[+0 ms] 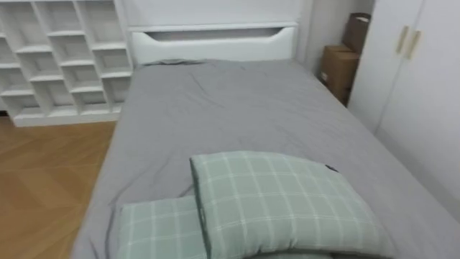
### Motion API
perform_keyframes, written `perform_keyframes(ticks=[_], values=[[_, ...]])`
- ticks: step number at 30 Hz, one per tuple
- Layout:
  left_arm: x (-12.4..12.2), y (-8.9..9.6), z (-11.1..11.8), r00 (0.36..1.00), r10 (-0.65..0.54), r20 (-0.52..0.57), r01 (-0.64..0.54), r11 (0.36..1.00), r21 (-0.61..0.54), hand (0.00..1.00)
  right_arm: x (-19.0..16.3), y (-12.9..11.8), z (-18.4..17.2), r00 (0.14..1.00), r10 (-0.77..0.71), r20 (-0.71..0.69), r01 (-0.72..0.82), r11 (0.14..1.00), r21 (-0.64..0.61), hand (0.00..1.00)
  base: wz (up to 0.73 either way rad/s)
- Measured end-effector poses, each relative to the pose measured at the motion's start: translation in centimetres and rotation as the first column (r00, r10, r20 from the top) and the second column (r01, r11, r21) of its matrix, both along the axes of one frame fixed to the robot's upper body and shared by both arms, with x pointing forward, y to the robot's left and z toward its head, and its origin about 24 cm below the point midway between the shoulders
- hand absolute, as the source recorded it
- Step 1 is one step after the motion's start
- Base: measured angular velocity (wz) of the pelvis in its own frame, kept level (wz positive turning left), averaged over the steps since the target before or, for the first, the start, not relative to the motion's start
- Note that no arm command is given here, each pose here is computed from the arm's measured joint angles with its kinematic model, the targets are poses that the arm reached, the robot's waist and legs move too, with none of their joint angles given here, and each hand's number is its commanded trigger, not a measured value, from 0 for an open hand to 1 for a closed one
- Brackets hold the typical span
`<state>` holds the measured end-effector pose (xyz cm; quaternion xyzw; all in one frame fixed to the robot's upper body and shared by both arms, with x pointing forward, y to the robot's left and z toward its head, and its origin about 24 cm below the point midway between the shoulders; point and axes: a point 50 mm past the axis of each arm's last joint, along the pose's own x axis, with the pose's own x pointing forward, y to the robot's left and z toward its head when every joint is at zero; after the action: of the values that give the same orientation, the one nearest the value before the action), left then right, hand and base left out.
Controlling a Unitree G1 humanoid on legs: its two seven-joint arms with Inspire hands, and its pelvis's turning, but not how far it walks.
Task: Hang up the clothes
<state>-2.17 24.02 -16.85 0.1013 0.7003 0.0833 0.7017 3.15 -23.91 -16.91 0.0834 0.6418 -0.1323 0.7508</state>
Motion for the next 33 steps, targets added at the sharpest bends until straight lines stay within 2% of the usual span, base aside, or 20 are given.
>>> perform_keyframes(ticks=[7,13,18,21,33], values=[[0.2,-0.8,-0.3,1.0,-0.003,-0.01,0.003,0.999,-0.036,0.0,0.9,0.2,0.0,0.997,0.071,0.005,-0.071,0.997,-0.018,0.0,0.2],[2.6,-0.7,-0.3,0.996,-0.083,0.039,0.084,0.996,-0.024,0.0,1.2,0.4,0.0,0.993,0.117,0.016,-0.117,0.993,-0.025,0.0,0.14],[6.0,-0.7,0.1,0.981,-0.108,0.164,0.111,0.994,-0.01,0.0,1.2,0.5,0.0,0.992,0.122,0.028,-0.122,0.992,-0.025,0.0,0.04],[7.2,-0.8,0.2,0.971,-0.1,0.218,0.106,0.994,-0.016,0.0,1.3,0.5,0.0,0.992,0.122,0.041,-0.121,0.992,-0.027,0.0,0.0],[5.2,-1.0,0.0,0.974,-0.047,0.219,0.056,0.998,-0.033,0.0,0.7,0.5,0.0,0.996,0.077,0.052,-0.076,0.997,-0.021,0.0,-0.02]])
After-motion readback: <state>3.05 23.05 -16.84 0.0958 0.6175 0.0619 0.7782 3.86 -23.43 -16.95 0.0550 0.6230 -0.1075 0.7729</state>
